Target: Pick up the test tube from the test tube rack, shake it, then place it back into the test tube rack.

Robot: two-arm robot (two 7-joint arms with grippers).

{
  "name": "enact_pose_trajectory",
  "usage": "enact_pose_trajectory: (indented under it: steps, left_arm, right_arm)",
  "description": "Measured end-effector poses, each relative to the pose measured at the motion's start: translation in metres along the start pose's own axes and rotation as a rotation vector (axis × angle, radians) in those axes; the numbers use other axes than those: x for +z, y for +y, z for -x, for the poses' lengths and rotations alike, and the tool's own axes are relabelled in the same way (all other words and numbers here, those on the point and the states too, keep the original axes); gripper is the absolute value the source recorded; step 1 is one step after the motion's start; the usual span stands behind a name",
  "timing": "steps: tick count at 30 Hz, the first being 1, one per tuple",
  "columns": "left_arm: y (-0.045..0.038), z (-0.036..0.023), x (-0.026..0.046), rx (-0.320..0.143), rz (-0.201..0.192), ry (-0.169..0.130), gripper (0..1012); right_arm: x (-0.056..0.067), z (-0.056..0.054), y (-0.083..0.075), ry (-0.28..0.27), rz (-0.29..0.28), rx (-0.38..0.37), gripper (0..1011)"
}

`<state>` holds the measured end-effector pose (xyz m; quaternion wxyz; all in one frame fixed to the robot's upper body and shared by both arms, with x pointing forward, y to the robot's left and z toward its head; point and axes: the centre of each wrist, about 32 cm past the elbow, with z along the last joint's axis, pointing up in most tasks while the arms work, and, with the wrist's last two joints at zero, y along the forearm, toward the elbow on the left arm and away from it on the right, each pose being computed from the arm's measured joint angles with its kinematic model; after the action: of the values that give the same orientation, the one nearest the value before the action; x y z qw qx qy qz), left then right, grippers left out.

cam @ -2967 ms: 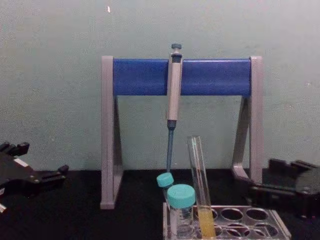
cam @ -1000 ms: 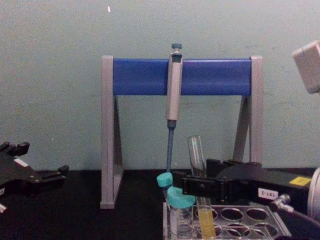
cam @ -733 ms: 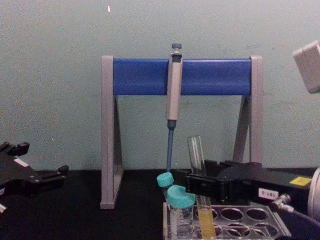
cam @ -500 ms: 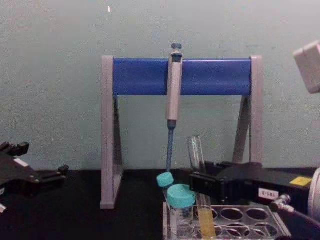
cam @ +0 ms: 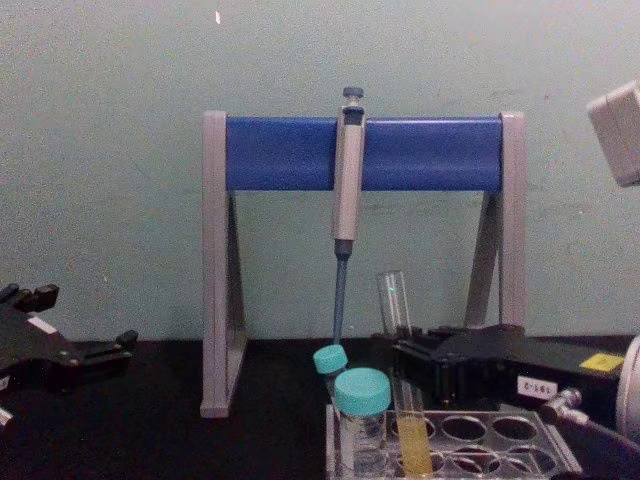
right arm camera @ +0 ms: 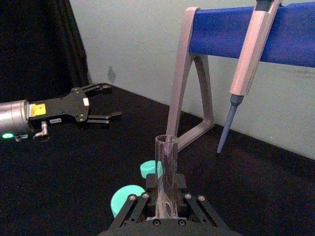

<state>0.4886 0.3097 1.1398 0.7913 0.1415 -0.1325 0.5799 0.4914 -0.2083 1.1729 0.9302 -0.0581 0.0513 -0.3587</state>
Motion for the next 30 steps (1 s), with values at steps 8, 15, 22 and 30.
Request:
enact_pose_trajectory:
  steps: [8,15,22,30]
  left_arm:
    - [0.0,0.0,0.0,0.0,0.0,0.0,1001]
    - [0.0,0.0,0.0,0.0,0.0,0.0,1001]
    - [0.0,0.0,0.0,0.0,0.0,0.0,1001]
    - [0.0,0.0,0.0,0.0,0.0,0.0,1001]
  right_arm:
    - [0.0,0.0,0.0,0.0,0.0,0.0,222]
    - [-0.004,0.004,-0.005,-0.015,-0.049,-0.008,222]
    - [-0.005,0.008,-0.012,-0.028,-0.111,-0.014,222]
    - [-0.007,0.011,-0.025,-0.037,-0.191,-0.026,222]
